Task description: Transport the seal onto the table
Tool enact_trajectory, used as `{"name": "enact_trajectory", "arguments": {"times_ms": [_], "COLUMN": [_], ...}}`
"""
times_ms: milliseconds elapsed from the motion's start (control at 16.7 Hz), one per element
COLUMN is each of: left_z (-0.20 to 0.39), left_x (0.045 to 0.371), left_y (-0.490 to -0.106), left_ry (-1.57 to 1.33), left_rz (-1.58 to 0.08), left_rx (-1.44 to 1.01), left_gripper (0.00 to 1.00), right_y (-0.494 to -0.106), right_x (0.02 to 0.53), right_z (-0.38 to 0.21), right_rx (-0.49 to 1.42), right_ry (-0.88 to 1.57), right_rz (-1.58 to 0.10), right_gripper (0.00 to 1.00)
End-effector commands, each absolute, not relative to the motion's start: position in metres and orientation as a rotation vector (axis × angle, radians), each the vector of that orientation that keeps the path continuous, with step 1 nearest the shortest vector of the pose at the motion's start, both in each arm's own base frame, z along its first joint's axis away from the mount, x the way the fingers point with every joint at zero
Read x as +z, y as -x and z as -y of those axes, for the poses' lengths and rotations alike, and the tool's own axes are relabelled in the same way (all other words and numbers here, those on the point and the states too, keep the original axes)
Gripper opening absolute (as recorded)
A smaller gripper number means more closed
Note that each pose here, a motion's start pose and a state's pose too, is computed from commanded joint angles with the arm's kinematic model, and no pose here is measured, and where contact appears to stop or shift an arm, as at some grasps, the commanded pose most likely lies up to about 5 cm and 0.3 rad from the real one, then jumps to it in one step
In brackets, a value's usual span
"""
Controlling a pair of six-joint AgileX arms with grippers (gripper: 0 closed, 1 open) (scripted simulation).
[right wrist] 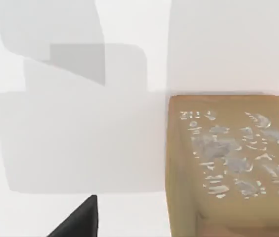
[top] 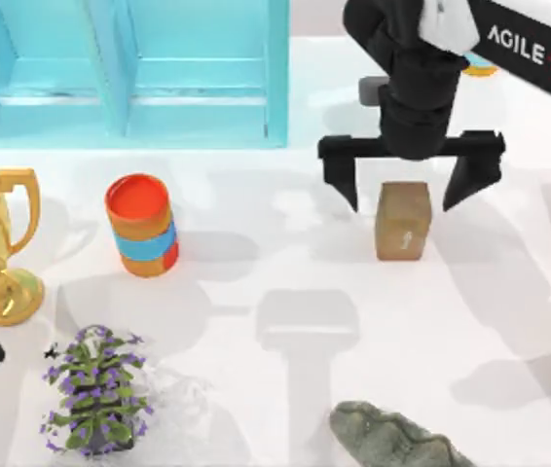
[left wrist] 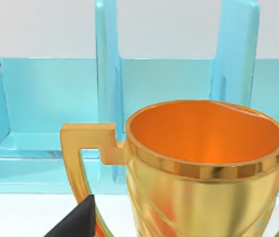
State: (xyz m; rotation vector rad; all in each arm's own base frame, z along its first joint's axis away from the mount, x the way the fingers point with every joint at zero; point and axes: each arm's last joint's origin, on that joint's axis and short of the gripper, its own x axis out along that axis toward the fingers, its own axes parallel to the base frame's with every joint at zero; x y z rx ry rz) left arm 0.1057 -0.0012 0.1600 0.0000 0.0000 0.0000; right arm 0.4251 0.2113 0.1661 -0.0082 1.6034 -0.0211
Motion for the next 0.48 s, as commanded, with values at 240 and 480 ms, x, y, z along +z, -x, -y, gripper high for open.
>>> {"name": "enact_trajectory", "arguments": {"times_ms": [240,480], "left_z": [0.001,0.001], "left_x": [0.160,0.160], "left_y": [-0.106,-0.106], "left_ry": [0.000,0.000], "left_rz": [0.000,0.000], "left_rx": [0.000,0.000], "left_gripper": [1.00,1.00], "right_y": [-0.431,-0.421], "right_x": [0.220,0.266], "right_z": [-0.215,-0.208], "right_rx": [-0.009,-0.006], "right_ry": [-0.004,-0.013], "right_rz": [-1.569,-1.553], "right_gripper": [1.00,1.00]}}
